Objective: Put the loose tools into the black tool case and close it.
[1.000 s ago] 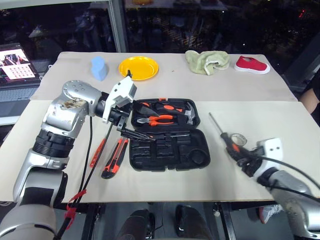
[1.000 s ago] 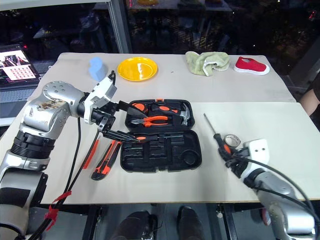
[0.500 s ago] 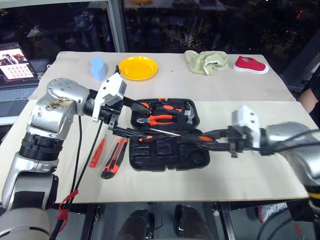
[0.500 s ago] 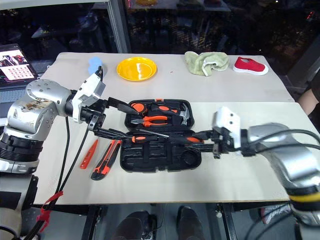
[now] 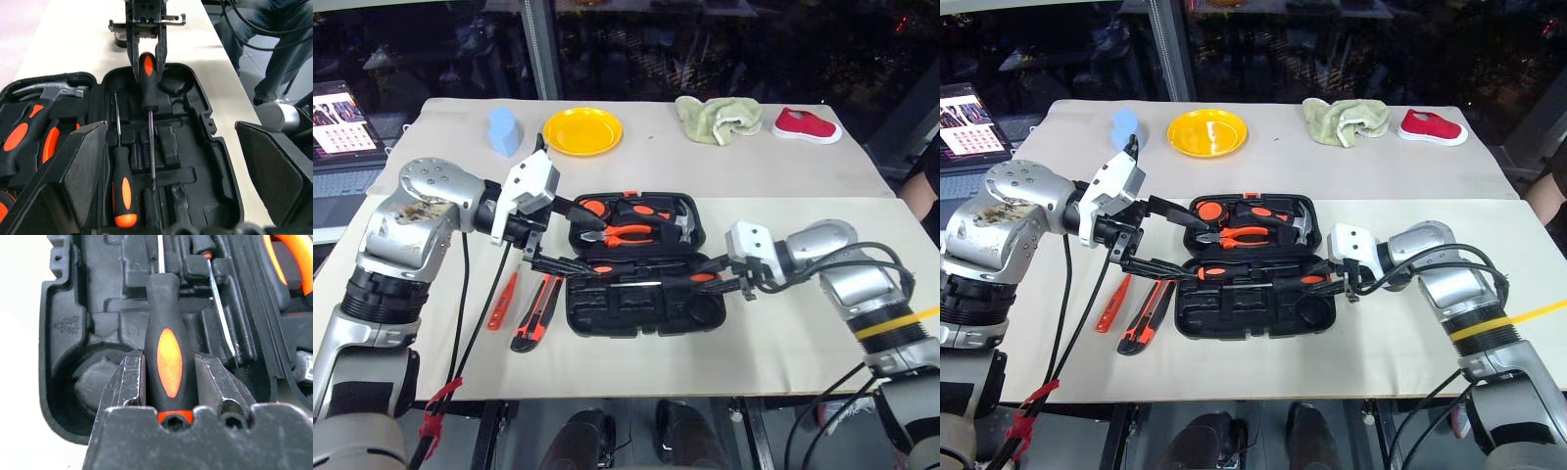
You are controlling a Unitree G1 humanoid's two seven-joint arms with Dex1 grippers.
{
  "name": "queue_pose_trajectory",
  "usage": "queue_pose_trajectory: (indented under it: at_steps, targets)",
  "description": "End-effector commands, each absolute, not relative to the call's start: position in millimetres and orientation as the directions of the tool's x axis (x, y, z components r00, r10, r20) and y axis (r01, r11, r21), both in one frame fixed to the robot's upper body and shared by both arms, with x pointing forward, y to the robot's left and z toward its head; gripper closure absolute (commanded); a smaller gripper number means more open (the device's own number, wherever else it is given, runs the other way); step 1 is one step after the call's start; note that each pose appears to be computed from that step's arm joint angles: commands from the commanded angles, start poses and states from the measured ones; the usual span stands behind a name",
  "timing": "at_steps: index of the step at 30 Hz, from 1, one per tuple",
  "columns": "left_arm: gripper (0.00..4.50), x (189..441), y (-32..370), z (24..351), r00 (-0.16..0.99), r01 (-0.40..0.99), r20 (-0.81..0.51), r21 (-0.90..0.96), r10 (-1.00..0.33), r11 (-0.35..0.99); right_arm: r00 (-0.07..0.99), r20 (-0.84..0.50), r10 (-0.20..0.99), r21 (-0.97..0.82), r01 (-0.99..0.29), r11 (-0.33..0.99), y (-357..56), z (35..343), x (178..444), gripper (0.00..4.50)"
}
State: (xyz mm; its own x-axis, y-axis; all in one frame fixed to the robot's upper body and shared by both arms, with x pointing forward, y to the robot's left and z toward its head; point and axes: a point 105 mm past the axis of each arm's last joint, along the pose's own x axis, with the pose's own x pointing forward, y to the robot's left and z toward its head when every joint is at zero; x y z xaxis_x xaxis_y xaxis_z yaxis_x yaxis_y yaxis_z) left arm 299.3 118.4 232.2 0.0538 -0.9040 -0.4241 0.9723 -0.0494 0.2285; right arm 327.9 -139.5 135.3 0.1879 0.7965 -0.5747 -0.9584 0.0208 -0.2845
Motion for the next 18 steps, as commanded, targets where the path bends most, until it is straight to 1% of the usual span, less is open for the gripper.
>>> queue_pose_trajectory:
  at_steps: [1,4,9,18]
  targets:
    - [0.0,295,116,244,0.058,0.961,-0.396,0.272,-0.916,-0.057,0.226,-0.526,0.82,-0.32,-0.946,0.055,-133,153,335,3.48]
    - [0.0,296,117,243,0.063,0.96,-0.396,0.274,-0.916,-0.052,0.228,-0.518,0.825,-0.303,-0.95,0.073,-131,153,337,3.48]
    - [0.0,301,121,245,0.081,0.959,-0.399,0.282,-0.913,-0.038,0.226,-0.543,0.809,-0.292,-0.954,0.07,-135,146,337,3.48]
    - [0.0,302,119,246,0.085,0.956,-0.395,0.291,-0.915,-0.037,0.221,-0.537,0.814,-0.27,-0.959,0.082,-134,143,336,3.48]
